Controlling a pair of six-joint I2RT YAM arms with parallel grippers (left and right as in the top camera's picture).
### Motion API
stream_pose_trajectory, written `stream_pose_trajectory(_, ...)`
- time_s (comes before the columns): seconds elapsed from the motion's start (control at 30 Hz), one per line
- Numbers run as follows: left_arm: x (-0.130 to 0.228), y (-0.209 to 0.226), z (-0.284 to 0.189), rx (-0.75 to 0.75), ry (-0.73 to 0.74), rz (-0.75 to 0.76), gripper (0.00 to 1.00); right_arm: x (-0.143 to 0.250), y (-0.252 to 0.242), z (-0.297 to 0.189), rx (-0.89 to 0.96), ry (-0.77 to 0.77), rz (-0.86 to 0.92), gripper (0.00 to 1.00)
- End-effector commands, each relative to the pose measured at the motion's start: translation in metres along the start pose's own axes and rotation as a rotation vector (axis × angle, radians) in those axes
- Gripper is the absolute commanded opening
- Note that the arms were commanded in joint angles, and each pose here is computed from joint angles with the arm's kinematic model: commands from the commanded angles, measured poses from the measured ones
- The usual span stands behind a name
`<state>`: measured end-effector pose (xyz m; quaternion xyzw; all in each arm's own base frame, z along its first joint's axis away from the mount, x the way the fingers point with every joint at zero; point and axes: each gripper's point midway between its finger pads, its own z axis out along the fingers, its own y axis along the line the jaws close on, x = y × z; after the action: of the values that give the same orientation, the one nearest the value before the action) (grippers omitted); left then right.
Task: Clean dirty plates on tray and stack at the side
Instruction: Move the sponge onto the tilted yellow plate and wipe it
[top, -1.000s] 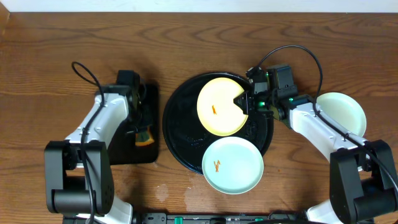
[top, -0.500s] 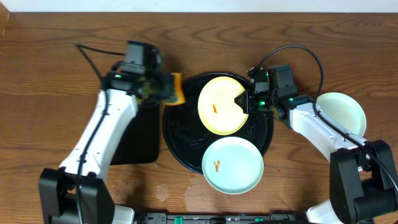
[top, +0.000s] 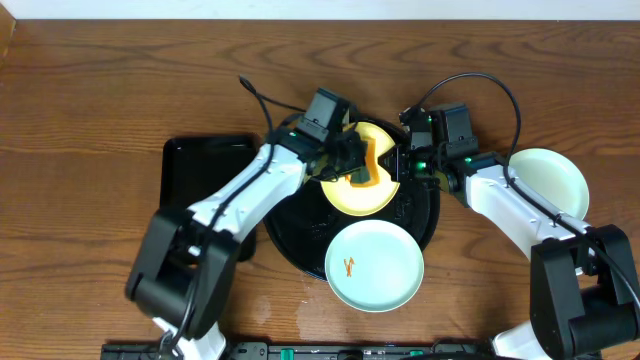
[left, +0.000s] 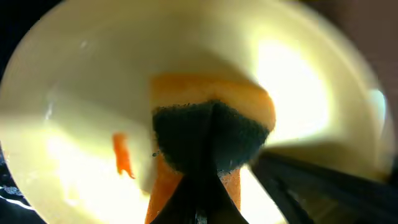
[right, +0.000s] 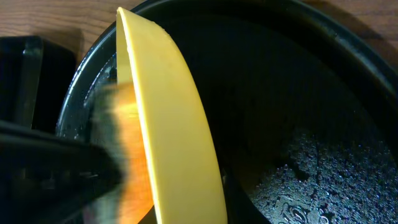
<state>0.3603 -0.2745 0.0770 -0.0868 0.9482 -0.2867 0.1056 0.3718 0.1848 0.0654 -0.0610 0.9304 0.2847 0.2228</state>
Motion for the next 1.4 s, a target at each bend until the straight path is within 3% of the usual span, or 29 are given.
stream_pose_trajectory(0.0,0.002,0.009,0.014,-0.026,0.017,-0.124,0.07,0.001,-0.011,0.001,0.069,-0.011,-0.005,0.01)
stream_pose_trajectory(0.17,0.009,0.039,0.043,-0.120,0.047,-0.147,0.07,0.001,-0.011,0.001,0.069,-0.010,-0.005,0.01)
stream_pose_trajectory(0.37,0.016,0.076,0.059,-0.251,0.069,-0.047,0.07,0.002,-0.011,0.001,0.070,-0.006,-0.003,0.01)
stream_pose_trajectory(0.7,-0.016,0.145,0.014,-0.696,-0.139,0.069,0.07,0.004,-0.012,0.001,0.072,0.000,0.000,0.01)
stream_pose_trajectory(0.9,-0.040,0.145,-0.023,-0.852,-0.214,0.129,0.07,0.004,-0.012,0.001,0.073,0.002,0.001,0.01)
stream_pose_trajectory(1.2,-0.060,0.114,-0.067,-0.867,-0.229,0.113,0.08,0.004,-0.012,0.001,0.073,0.002,0.002,0.01)
stream_pose_trajectory(1.37,-0.060,0.109,-0.104,-0.777,-0.215,0.030,0.07,0.004,-0.013,0.001,0.080,0.001,-0.034,0.01)
